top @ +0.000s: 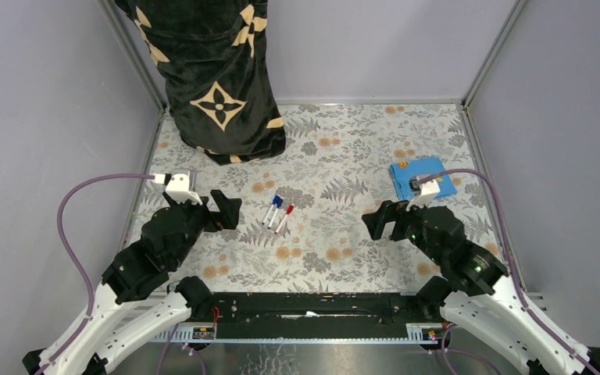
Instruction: Insert the pens into the pen caps
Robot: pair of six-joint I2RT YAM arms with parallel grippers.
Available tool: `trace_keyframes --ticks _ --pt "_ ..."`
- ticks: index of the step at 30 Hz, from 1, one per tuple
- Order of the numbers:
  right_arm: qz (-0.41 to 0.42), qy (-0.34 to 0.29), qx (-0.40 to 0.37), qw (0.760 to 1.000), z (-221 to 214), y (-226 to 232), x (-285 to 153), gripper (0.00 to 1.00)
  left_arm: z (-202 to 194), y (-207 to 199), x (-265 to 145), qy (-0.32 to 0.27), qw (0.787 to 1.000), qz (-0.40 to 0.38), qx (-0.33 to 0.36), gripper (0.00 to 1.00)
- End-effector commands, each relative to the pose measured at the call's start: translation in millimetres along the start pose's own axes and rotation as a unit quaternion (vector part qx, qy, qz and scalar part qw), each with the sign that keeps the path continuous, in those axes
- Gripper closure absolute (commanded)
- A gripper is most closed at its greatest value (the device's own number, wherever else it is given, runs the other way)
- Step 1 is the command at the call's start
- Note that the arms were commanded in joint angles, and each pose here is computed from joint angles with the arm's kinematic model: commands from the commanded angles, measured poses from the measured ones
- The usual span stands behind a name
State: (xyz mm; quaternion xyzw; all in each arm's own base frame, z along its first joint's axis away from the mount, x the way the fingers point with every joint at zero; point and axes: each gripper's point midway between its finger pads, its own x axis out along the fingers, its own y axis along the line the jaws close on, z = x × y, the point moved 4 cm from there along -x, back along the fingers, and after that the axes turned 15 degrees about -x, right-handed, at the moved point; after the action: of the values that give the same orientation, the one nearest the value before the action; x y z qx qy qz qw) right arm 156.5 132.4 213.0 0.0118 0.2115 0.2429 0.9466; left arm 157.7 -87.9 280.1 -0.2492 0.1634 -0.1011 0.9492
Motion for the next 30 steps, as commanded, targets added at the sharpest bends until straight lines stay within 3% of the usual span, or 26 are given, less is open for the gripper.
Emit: trace_keyframes --ticks 1,13,30 --pt "-0.014 -0.080 -0.059 0.995 41.0 -10.2 -30.9 0.00 6.9 9.3 -0.5 -0.030 0.999 0.031 -0.016 0.02" --pt "-0.037 -0.163 -0.101 0.981 48.6 -32.9 -95.8 0.00 20.4 26.3 -14.6 -0.082 0.993 0.068 -0.055 0.02" --pt "-0.055 -0.193 -0.084 0.976 28.8 -43.6 -100.9 0.00 20.0 26.3 -17.9 -0.081 0.993 0.058 -0.055 0.02"
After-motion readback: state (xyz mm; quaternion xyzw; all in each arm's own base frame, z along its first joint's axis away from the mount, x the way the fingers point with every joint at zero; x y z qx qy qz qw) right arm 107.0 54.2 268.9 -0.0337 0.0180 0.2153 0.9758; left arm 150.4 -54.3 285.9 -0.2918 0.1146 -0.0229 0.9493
